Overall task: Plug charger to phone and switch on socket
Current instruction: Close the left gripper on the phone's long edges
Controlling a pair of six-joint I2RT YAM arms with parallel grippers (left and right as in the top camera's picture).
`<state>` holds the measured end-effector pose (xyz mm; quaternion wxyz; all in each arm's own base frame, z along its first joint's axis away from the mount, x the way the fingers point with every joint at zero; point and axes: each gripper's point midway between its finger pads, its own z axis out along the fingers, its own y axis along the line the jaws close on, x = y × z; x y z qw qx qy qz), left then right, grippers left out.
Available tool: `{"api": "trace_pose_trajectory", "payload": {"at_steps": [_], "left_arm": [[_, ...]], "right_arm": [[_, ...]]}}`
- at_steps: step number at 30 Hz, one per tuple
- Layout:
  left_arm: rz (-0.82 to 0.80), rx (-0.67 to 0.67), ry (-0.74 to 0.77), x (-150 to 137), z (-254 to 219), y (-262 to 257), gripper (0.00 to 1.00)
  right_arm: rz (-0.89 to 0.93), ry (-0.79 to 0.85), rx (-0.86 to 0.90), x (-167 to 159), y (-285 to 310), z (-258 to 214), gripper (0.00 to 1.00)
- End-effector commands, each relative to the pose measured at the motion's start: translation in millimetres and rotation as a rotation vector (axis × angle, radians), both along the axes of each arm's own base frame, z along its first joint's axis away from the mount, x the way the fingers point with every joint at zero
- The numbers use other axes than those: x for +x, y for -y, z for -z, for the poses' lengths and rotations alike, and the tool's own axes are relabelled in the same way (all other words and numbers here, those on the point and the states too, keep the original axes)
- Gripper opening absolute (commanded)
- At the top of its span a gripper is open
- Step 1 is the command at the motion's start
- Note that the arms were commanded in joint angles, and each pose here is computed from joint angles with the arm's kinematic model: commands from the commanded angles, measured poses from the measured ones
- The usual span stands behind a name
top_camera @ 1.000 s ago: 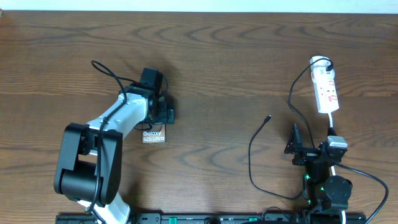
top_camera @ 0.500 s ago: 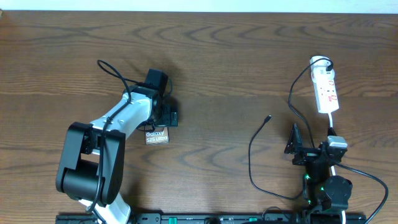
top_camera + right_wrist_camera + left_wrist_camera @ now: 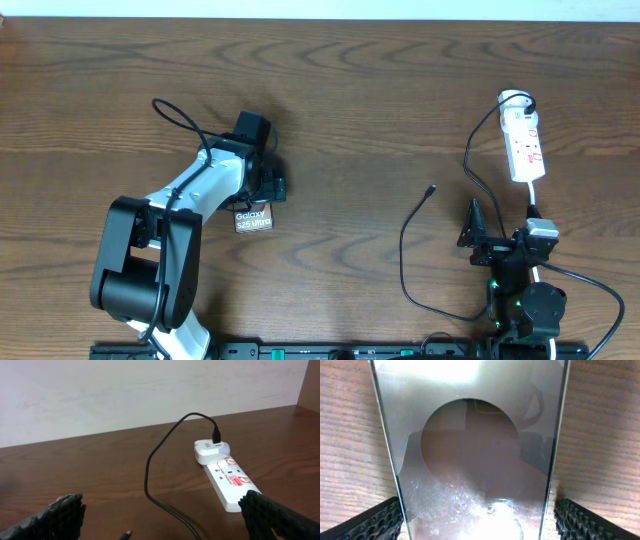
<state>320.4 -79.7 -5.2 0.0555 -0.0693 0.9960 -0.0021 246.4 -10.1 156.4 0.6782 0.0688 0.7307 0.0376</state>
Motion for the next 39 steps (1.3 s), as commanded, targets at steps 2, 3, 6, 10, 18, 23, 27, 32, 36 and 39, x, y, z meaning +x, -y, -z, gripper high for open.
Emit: {"api": "trace_pose_trajectory", "payload": {"at_steps": [2,3,6,10,18,23,27,32,36,39], "left_arm": [[-0.097,0.103,-0.075,-20,25,-20,0.96],[-0.11,0.108,-0.073,-19,25,-21,0.96],[-0.122,0.11,-0.067,-18,24,-23,0.96],[-0.139,0.11,-0.068,-17,24,-28,0.97],[-0.061,0.1,-0.076,-16,25,-32,0.92],[-0.015,0.076,-0.081,-16,25,-27,0.89],[-0.015,0.076,-0.081,-16,25,-27,0.8],[-0.014,0.059,-0.085,-16,25,-24,0.73],[-0.014,0.058,-0.085,-16,25,-24,0.69],[-0.009,0.058,-0.081,-15,25,-24,0.69]], "right_arm": [[-0.007,-0.006,-0.007,0,-2,2,0.99],[-0.007,-0.006,-0.007,0,-2,2,0.99],[-0.007,-0.006,-0.007,0,-2,2,0.99],[-0.007,-0.006,-0.007,0,-2,2,0.99],[-0.007,-0.006,-0.007,0,-2,2,0.99],[-0.007,-0.006,-0.007,0,-2,2,0.99],[-0.007,-0.006,-0.007,0,-2,2,0.99],[-0.007,-0.006,-0.007,0,-2,2,0.99],[-0.007,-0.006,-0.007,0,-2,2,0.99],[-0.007,-0.006,-0.007,0,-2,2,0.99]]}}
